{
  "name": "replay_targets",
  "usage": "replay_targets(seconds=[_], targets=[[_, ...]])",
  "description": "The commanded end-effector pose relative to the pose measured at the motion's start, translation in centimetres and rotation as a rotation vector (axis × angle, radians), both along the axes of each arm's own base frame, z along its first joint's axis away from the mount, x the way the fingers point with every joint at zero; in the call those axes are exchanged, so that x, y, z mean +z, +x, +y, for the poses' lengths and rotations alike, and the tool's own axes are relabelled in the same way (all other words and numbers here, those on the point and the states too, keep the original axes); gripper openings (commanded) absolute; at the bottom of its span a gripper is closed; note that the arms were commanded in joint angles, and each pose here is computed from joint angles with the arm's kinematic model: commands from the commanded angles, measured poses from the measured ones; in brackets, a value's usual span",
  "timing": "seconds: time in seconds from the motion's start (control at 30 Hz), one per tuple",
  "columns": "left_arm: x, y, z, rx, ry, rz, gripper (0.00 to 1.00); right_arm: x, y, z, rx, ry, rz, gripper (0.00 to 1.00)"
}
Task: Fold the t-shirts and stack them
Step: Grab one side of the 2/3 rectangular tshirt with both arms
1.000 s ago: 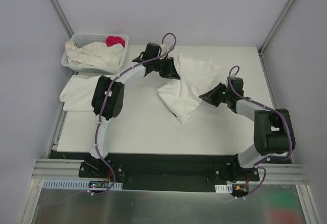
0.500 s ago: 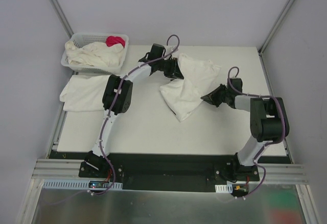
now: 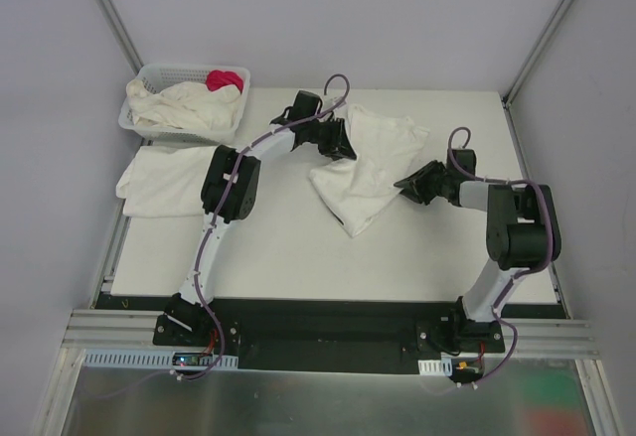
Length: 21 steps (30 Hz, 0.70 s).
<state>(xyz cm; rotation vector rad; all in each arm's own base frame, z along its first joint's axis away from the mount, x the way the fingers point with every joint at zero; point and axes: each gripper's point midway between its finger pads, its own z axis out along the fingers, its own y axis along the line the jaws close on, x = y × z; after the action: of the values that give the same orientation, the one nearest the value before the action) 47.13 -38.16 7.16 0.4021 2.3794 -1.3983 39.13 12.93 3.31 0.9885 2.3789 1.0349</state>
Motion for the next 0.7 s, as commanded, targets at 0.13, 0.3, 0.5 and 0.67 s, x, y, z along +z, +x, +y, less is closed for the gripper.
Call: replay_targets(seconds=[0.13, 0.3, 0.5, 0.67], targets=[[4.3, -1.5, 0.5, -0.033, -0.021, -0.100, 0.28, 7.4, -0.2, -3.3, -0.055, -0.090, -0.200, 0.30], [6.0, -2.6, 1.2, -0.029, -0.010, -0.141, 0.45, 9.9, -0.1, -1.9, -0.015, -0.120, -0.272, 0.29], [7.6, -3.8, 2.4, -0.005, 0.019, -0.189, 0.59, 9.5, 1.8, 4.2, 0.114, -0.052, -0.279, 0.28], [7.9, -5.0, 3.4, 0.016, 0.042, -0.188, 0.61, 7.1, 3.1, 9.8, 0.207, 0.026, -0.232, 0.24]])
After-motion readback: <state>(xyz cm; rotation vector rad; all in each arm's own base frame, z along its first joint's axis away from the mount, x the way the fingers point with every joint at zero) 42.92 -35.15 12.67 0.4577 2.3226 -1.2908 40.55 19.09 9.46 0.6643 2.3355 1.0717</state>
